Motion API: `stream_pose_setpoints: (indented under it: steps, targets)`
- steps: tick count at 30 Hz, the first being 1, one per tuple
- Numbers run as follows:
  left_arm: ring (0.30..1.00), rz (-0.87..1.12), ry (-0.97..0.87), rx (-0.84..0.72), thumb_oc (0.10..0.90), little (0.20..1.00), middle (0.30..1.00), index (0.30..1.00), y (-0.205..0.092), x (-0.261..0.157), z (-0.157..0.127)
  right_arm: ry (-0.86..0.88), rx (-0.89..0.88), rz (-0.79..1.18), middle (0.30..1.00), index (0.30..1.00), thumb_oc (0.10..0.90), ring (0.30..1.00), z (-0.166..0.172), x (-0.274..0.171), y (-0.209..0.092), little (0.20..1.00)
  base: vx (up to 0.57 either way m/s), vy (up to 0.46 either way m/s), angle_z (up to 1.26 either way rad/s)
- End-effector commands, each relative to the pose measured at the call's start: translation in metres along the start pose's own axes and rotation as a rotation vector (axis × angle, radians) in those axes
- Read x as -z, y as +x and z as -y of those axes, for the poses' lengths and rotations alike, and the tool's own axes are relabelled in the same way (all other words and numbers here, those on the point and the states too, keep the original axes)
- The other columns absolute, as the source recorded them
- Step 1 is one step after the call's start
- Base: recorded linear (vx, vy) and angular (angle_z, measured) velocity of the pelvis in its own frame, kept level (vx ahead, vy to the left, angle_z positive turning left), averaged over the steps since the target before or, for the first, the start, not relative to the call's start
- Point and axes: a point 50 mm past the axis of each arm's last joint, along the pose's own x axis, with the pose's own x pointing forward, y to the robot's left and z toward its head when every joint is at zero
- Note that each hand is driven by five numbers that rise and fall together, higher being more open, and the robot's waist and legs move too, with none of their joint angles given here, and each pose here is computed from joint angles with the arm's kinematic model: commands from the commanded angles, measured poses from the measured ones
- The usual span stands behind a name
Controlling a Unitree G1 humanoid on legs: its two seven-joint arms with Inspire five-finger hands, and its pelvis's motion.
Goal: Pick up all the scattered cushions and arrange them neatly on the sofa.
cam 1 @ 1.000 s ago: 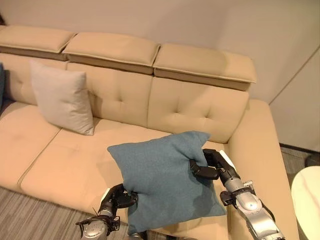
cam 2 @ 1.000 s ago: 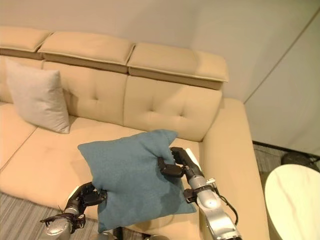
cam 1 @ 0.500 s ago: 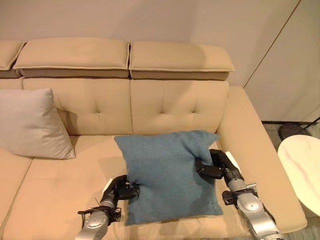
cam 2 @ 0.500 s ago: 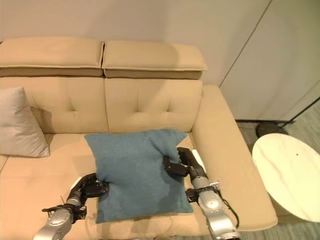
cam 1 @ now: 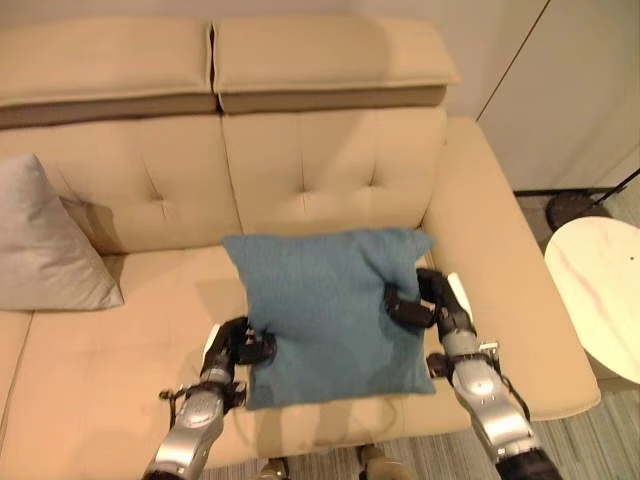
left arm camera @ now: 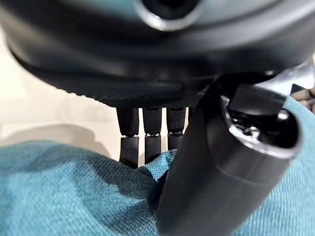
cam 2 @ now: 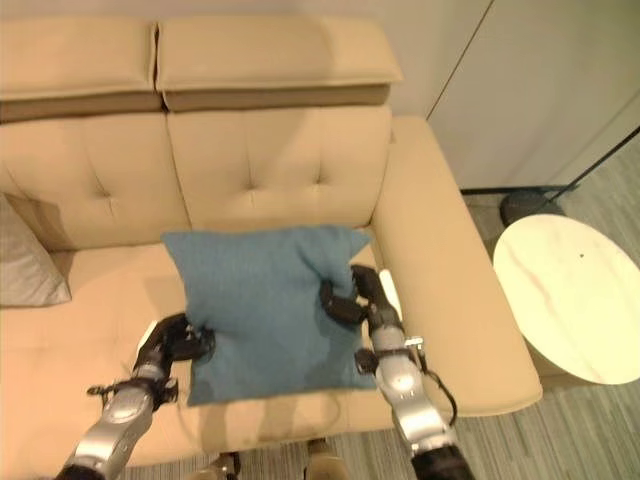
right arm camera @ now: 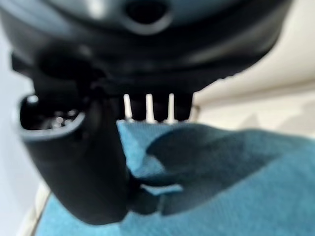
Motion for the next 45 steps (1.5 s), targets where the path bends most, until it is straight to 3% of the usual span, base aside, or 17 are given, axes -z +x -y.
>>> stream_pose_setpoints:
  steps: [1, 6, 11, 12, 13, 22, 25, 39, 45]
  targets:
    - [0.3, 0.68, -0.086, 0.105, 0.4, 0.3, 0.3, 0.3, 0.019, -0.163, 0.044, 0.041, 0.094, 0.427, 0.3, 0.3, 0.4, 0.3, -0.005, -0.102, 0.04, 0.3, -0.13, -0.057, 0.17]
    - [0.3, 0.855, -0.005, 0.027, 0.4, 0.3, 0.3, 0.3, 0.03, -0.231, 0.049, -0.023, 0.202, 0.542, 0.3, 0.3, 0.4, 0.3, 0.009, -0.15, 0.071, 0.3, -0.08, -0.035, 0.07]
    - [0.321, 0.946, 0.082, -0.066, 0.414, 0.321, 0.321, 0.321, 0.031, -0.266, 0.049, -0.087, 0.313, 0.618, 0.3, 0.3, 0.4, 0.3, 0.019, -0.177, 0.081, 0.3, -0.02, -0.018, 0.01]
    - [0.9, 0.978, 0.115, -0.122, 0.8, 0.9, 0.9, 0.9, 0.032, -0.278, 0.05, -0.138, 0.377, 0.646, 0.3, 0.3, 0.4, 0.3, 0.023, -0.185, 0.084, 0.3, -0.02, -0.041, 0.04]
    - [0.9, 0.989, 0.143, -0.16, 0.8, 0.9, 0.9, 0.9, 0.033, -0.287, 0.051, -0.177, 0.423, 0.651, 0.9, 0.9, 0.8, 0.9, 0.03, -0.191, 0.09, 0.9, -0.02, -0.041, 0.07]
    - [0.9, 0.96, 0.142, -0.157, 0.8, 0.9, 0.9, 0.9, 0.037, -0.289, 0.045, -0.222, 0.427, 0.563, 0.9, 0.9, 0.8, 0.9, 0.048, -0.188, 0.102, 0.9, -0.01, -0.035, 0.04]
    - [0.9, 0.89, 0.096, -0.155, 0.8, 0.9, 0.9, 0.9, 0.043, -0.269, 0.033, -0.183, 0.426, 0.533, 0.9, 0.9, 0.8, 0.9, 0.056, -0.176, 0.098, 0.9, 0.0, -0.034, 0.04]
    - [0.9, 0.499, 0.162, -0.24, 0.8, 0.9, 0.9, 0.9, 0.047, -0.137, -0.049, -0.123, 0.283, 0.199, 0.9, 0.9, 0.8, 0.9, 0.082, -0.056, 0.057, 0.9, 0.03, -0.01, 0.06]
    - [0.9, 0.275, 0.228, -0.203, 0.8, 0.9, 0.9, 0.9, 0.016, -0.061, -0.086, -0.143, 0.119, -0.069, 0.9, 0.9, 0.8, 0.9, 0.092, 0.023, 0.004, 0.9, 0.09, -0.002, 0.0]
